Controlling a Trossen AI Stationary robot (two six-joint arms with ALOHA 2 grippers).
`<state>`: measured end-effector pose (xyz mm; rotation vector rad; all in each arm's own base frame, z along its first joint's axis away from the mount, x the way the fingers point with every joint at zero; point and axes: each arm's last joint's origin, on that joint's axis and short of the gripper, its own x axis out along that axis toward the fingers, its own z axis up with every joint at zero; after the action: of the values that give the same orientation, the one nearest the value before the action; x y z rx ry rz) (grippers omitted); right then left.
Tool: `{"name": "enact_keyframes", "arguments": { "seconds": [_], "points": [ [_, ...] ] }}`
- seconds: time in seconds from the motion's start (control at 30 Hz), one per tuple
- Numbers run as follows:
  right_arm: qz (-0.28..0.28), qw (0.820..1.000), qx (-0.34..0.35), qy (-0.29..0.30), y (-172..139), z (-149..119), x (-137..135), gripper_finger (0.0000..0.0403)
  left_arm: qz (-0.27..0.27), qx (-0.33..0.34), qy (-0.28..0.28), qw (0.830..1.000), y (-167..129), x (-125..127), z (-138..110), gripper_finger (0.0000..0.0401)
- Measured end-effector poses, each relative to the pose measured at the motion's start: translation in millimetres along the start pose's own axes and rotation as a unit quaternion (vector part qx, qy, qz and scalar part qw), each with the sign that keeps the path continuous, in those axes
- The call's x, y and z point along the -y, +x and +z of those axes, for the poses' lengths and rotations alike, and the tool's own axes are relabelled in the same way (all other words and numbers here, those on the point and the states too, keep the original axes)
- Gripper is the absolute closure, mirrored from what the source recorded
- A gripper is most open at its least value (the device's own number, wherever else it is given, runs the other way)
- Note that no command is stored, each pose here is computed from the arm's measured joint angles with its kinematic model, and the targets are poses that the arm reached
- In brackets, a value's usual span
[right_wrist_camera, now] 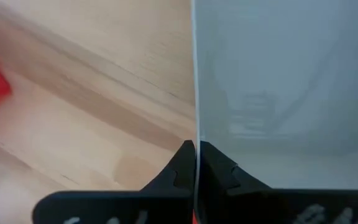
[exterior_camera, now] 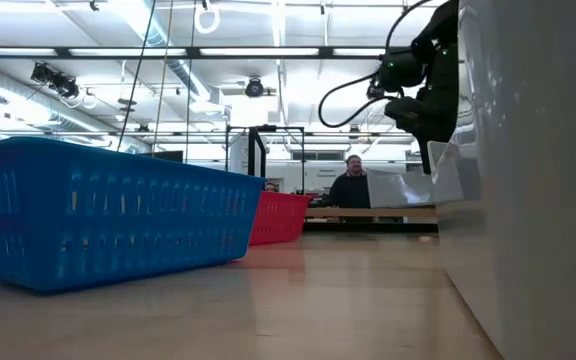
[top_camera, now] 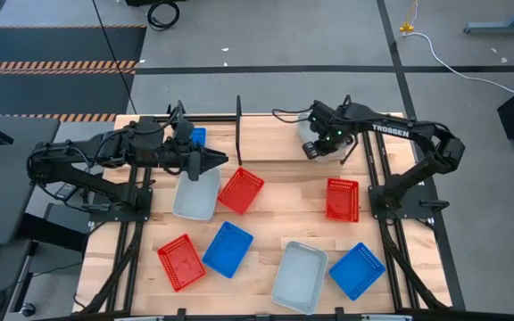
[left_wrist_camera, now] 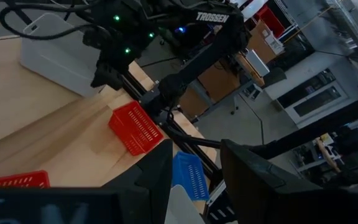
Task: Stack baskets on shelf by color
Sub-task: Put the top right gray bin on the shelf
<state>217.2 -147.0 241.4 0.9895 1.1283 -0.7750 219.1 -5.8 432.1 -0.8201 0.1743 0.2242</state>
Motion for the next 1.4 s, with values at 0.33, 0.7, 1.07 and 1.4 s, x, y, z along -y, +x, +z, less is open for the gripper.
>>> {"name": "enact_keyframes", "arguments": {
  "seconds": [0.33, 0.7, 1.07, 1.4],
  "points": [
    [0.063, 0.982, 0.069, 0.164, -3.3, 20.1, -1.3, 0.0391, -0.023, -0.026, 0.018, 0.999, -0.1, 1.3, -1.5, 0.0259],
    [0.058, 0.964, 0.071, 0.248, -3.7, 21.4, 2.0, 0.0391, -0.039, -0.043, 0.019, 0.998, -0.2, 2.2, -2.6, 0.0259],
    [0.065, 0.960, 0.071, 0.261, -2.7, 20.9, -1.0, 0.0354, -0.057, -0.061, 0.036, 0.996, -0.4, 3.2, -3.7, 0.0259],
    [0.057, 0.968, 0.078, 0.230, -1.1, 16.3, -8.6, 0.0282, -0.062, -0.066, 0.040, 0.995, -0.5, 3.4, -4.0, 0.0259]
  ]
}}
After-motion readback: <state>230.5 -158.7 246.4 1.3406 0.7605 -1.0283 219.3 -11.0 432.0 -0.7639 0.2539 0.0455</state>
